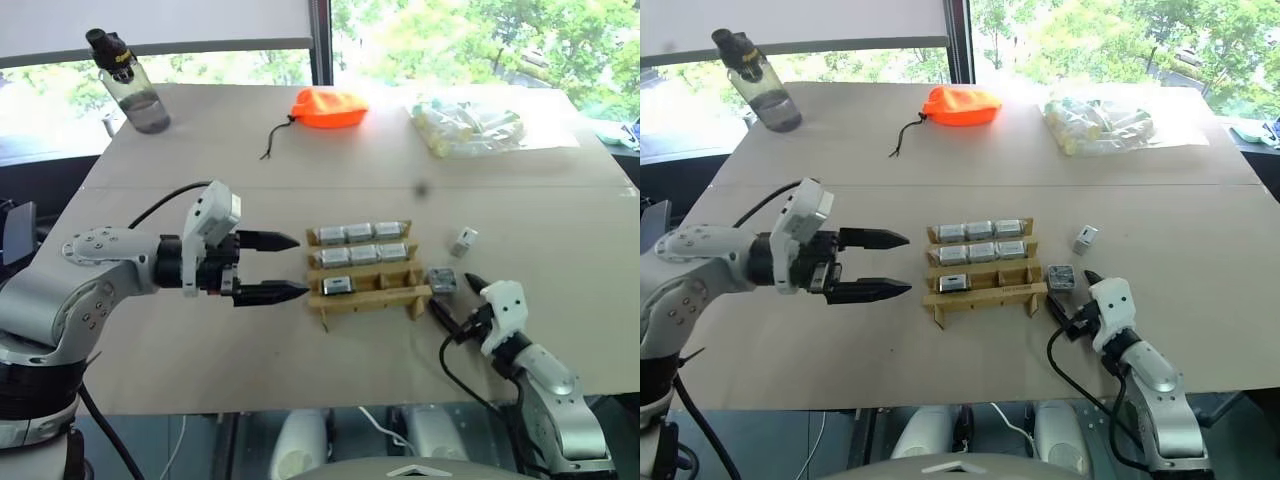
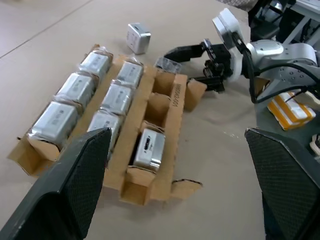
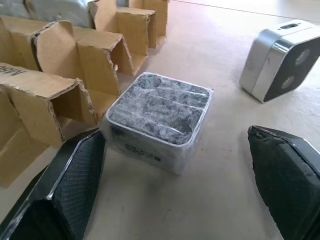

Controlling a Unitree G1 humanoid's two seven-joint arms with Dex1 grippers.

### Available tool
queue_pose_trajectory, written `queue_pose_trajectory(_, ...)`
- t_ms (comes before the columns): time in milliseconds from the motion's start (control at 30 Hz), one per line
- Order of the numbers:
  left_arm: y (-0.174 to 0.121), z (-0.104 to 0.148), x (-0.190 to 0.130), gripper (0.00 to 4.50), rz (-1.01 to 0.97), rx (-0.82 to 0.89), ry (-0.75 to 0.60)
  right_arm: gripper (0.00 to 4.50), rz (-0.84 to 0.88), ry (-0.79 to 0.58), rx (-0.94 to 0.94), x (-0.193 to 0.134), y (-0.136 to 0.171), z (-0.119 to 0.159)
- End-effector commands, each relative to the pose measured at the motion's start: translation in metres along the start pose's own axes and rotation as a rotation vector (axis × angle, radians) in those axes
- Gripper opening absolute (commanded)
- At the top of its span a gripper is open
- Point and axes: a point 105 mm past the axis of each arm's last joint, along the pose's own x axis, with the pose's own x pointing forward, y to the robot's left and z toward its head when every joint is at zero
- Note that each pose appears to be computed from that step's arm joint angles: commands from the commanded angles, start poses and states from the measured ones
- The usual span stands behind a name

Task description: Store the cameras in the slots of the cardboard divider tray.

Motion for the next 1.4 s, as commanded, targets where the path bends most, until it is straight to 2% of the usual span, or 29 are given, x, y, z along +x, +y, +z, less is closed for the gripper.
queue_pose_trajectory(33, -0.009, 0.009, -0.003, 4.44, -0.025, 0.063, -0.005, 4.5, 0.027, -0.003, 0.011, 0.0, 0.013, 0.0)
queue_pose_trajectory(733, -0.01, 0.016, 0.004, 4.44, -0.046, 0.097, -0.018, 4.5, -0.01, -0.047, -0.005, 0.01, 0.006, 0.01)
queue_pose_trajectory(833, -0.01, 0.016, 0.004, 4.5, -0.049, 0.095, -0.02, 3.75, -0.01, -0.051, -0.018, 0.009, 0.004, 0.011)
queue_pose_trajectory(967, -0.011, 0.014, 0.004, 4.5, -0.054, 0.092, -0.022, 1.81, -0.006, -0.054, -0.027, 0.008, 0.004, 0.013)
queue_pose_trajectory(1267, -0.013, 0.013, 0.006, 4.5, -0.067, 0.093, -0.031, 1.8, -0.032, -0.052, -0.045, 0.001, -0.009, 0.015)
queue_pose_trajectory(1400, -0.013, 0.014, 0.006, 4.5, -0.074, 0.09, -0.033, 1.8, -0.041, -0.095, -0.068, -0.01, -0.026, 0.027)
